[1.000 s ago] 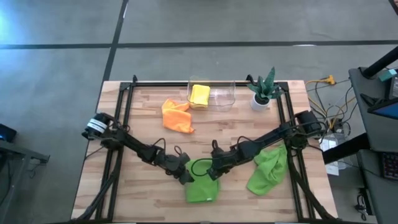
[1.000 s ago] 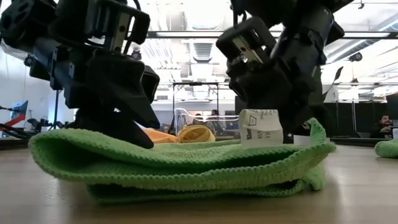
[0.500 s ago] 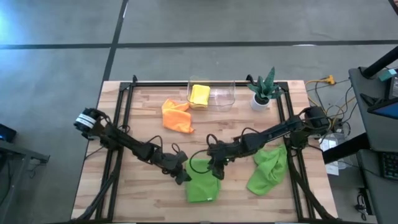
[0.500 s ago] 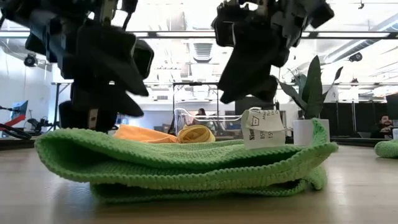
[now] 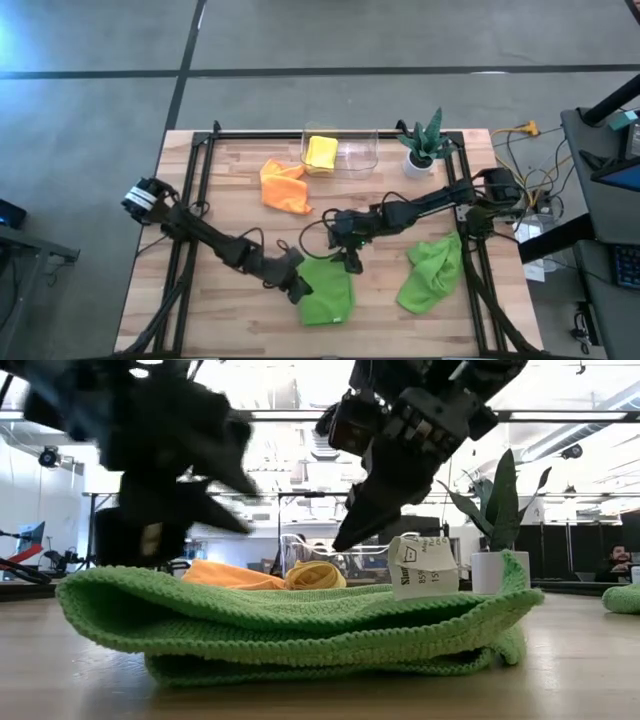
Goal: Fold microfiber towels
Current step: Fold the left green microfiber towel
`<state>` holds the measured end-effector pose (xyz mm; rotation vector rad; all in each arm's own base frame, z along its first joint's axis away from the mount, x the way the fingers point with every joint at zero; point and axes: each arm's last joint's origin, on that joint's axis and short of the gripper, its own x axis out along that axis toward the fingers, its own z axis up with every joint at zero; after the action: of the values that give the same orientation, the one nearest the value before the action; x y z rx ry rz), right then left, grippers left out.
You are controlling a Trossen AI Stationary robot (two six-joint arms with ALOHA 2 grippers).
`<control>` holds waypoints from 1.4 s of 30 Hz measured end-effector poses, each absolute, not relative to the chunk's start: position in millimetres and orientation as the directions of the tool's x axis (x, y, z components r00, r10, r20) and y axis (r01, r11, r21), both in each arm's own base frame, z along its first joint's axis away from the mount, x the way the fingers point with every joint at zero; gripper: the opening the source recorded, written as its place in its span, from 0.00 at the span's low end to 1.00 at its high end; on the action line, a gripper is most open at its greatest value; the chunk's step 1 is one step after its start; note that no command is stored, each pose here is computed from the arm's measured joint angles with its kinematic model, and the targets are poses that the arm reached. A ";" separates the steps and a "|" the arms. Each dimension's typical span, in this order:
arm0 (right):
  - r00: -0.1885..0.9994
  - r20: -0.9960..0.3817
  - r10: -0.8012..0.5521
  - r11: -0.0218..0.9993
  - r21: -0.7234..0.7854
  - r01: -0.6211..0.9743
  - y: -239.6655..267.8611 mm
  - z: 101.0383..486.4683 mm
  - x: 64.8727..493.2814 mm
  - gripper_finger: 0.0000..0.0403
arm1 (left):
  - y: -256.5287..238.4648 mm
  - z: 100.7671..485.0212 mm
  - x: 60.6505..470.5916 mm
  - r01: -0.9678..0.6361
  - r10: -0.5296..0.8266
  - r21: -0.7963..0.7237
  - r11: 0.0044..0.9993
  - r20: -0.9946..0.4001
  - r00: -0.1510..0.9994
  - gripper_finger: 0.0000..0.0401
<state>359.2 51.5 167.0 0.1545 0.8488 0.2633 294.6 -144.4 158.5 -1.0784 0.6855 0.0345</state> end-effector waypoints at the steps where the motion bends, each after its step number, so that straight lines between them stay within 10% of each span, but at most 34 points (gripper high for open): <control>1: 0.634 -0.719 0.285 0.958 0.227 -0.173 50.9 166.3 359.6 0.47 | -147.7 156.4 290.7 -0.367 -0.283 -0.783 0.502 -0.549 0.786 0.20; 18: 0.521 -0.784 0.337 0.940 0.314 -0.135 44.7 122.0 399.7 0.44 | -197.9 152.6 249.4 -0.472 -0.173 -0.797 0.376 -0.561 0.809 0.20; 32: 0.423 -0.837 0.347 0.937 0.287 -0.199 43.9 123.1 418.8 0.05 | -197.4 155.9 246.9 -0.475 -0.172 -0.792 0.384 -0.567 0.806 0.20; 42: 0.455 -0.854 0.252 0.967 0.204 -0.152 14.9 141.5 422.4 0.02 | -190.0 158.4 238.2 -0.483 -0.167 -0.783 0.392 -0.577 0.799 0.20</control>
<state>422.4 14.9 141.5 0.1038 1.0701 0.2495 238.2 -190.0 158.4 -1.1715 0.6487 0.2196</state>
